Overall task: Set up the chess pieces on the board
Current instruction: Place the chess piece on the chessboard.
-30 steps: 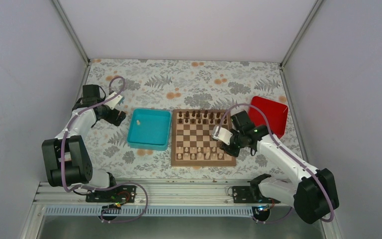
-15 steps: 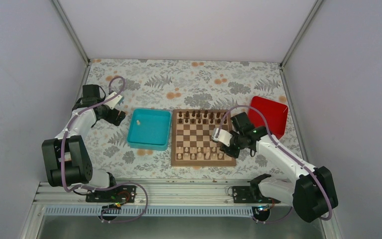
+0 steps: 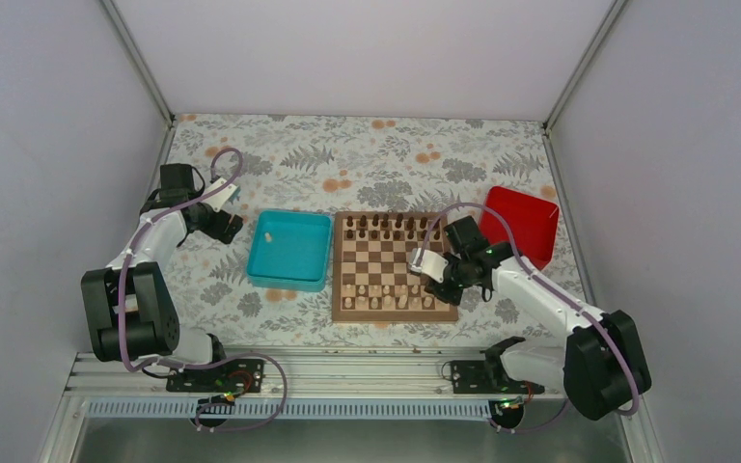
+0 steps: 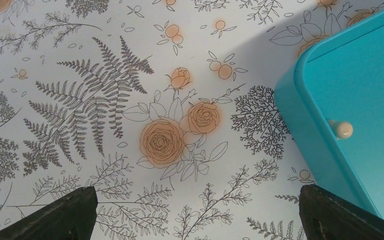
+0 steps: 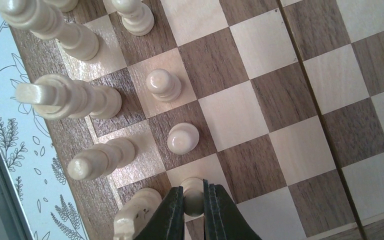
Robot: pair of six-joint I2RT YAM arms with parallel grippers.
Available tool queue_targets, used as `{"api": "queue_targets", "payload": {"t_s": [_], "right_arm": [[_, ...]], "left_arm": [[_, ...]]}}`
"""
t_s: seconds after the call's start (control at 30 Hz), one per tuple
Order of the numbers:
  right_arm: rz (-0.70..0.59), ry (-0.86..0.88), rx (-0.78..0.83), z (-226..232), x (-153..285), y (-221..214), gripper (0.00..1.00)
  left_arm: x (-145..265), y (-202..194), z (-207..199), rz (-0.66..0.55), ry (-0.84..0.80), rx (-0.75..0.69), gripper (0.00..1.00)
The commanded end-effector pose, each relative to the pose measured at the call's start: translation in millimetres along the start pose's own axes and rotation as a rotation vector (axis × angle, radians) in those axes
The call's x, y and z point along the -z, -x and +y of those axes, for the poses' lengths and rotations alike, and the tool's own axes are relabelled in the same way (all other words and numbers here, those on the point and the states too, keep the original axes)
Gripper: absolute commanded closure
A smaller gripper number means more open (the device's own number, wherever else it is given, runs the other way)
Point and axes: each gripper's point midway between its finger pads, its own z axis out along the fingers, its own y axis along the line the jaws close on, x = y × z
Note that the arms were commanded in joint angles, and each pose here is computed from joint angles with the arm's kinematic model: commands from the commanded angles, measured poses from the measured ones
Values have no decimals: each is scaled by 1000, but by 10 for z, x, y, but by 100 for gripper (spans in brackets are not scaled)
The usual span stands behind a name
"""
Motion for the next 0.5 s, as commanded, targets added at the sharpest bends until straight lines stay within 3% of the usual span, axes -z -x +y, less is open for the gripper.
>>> {"api": "queue_targets", "payload": {"t_s": [0.0,0.47], "right_arm": [[-41,-17,23,-70,29,103,93],[-32,-29,24,-129,-16,68,91]], "left_arm": [[17,42,19,-14,9,0,0],[41,31,-1,-10,5,-5,0]]}}
